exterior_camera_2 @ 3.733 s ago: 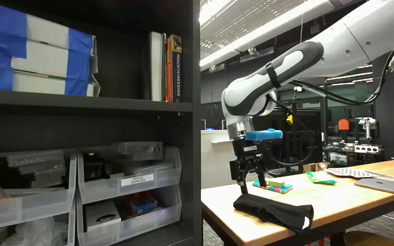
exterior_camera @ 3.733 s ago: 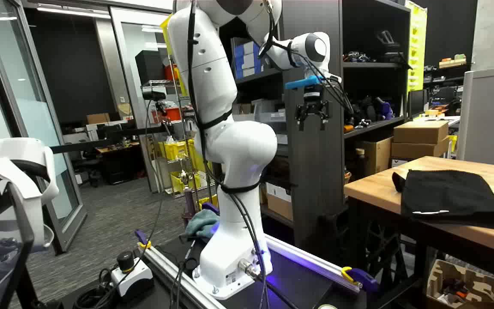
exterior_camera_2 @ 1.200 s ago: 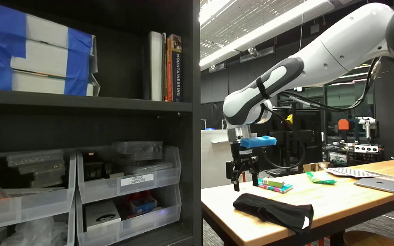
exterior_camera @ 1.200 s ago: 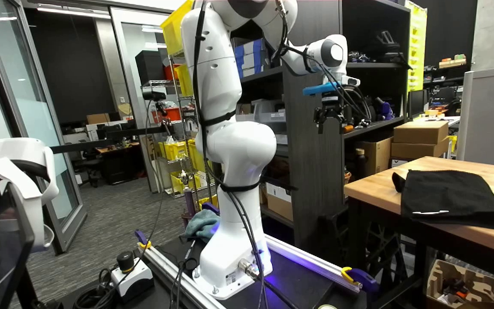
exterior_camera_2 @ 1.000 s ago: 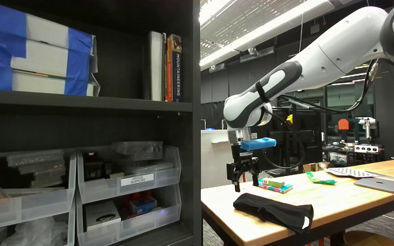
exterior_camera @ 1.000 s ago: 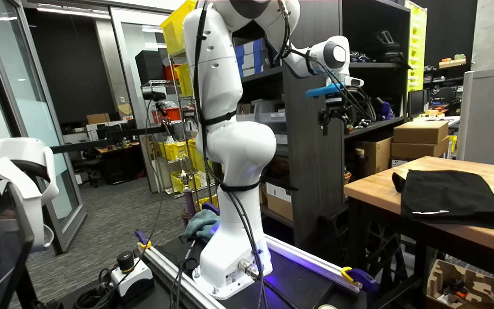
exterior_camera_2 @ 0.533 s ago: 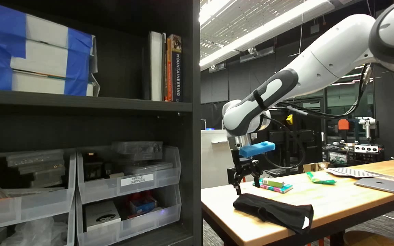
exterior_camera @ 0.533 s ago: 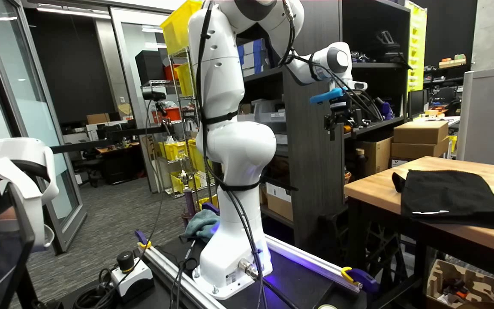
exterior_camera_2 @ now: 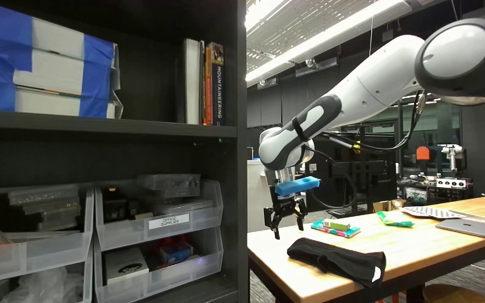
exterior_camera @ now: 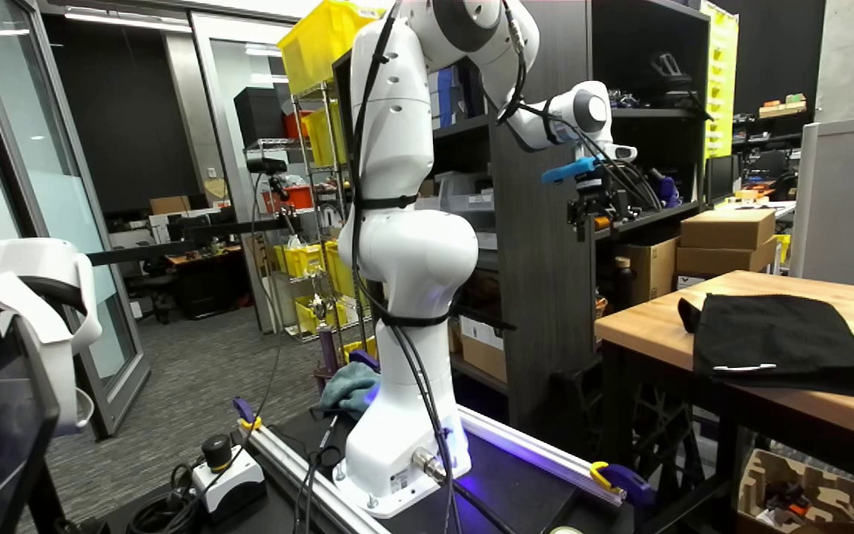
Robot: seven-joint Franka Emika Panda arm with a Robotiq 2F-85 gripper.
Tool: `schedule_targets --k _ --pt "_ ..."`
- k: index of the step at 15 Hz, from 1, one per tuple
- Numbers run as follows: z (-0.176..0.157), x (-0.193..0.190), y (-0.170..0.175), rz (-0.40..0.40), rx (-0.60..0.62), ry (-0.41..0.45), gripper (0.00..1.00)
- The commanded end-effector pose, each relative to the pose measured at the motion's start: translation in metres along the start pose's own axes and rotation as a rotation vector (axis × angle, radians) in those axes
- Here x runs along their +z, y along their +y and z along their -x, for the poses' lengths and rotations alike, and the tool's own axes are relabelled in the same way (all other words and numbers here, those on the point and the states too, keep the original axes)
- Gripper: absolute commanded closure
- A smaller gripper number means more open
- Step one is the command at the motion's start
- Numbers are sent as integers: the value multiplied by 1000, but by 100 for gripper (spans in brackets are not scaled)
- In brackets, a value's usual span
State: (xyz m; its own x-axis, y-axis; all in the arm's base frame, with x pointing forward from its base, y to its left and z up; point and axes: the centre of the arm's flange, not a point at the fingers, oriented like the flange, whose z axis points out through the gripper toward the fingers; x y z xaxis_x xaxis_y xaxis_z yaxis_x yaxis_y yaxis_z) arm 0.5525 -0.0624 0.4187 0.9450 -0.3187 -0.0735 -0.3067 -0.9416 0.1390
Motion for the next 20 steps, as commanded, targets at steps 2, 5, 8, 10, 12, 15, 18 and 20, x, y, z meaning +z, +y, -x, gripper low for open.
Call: schedule_targets --k 2,5,8,10,12,15,18,20 --pt "-82 -27 11 17 61 13 0" --pt "-119 -36 27 48 97 30 0" --pt "-131 -44 41 68 133 12 0" --pt "-129 -49 47 72 150 -7 0" --pt "-128 -56 53 77 169 -32 0" --pt "-130 -52 52 58 197 -75 0" --pt "-135 -35 47 54 223 -100 0" --pt "-139 -17 43 58 238 -115 0"
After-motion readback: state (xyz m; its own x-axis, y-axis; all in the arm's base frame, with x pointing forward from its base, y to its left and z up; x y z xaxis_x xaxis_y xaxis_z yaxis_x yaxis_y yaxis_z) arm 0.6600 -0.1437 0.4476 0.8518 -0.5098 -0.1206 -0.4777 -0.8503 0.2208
